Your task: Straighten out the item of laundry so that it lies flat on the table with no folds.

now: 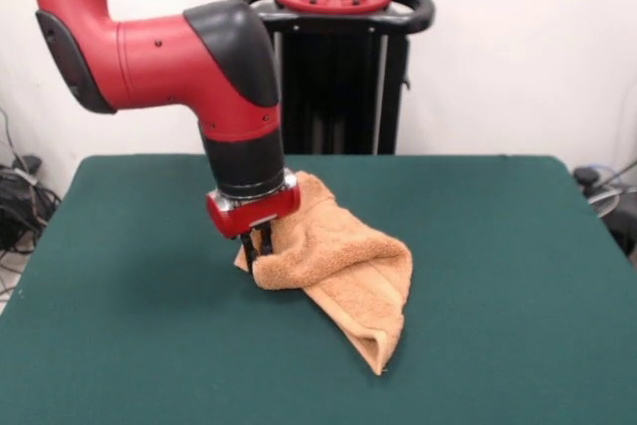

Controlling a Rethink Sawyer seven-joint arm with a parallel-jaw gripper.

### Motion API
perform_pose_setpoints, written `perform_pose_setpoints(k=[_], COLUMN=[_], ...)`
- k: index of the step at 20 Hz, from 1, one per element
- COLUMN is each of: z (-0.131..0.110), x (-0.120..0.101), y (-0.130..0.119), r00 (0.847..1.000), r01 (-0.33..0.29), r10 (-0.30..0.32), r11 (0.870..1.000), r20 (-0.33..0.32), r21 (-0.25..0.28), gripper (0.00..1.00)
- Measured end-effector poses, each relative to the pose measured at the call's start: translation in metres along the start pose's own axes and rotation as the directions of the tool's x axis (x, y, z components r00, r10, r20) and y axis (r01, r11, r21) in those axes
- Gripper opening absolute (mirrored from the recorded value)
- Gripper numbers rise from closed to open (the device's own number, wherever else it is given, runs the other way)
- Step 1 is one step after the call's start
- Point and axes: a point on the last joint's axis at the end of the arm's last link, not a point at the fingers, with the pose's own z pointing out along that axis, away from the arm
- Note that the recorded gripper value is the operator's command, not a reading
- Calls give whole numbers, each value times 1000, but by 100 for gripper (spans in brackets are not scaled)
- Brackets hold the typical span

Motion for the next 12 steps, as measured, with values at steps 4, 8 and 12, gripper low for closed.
perform_pose_setpoints(k=[4, 8, 12], z=[1, -4, -25], x=[1, 1, 2], y=[5, 8, -3], r00=[999, 997, 990], r01=[19, 30, 7], r10=[-19, -30, -6], r11=[1000, 1000, 1000], r20=[-41, -75, -138], r21=[4, 7, 9], gripper=[0, 0, 0])
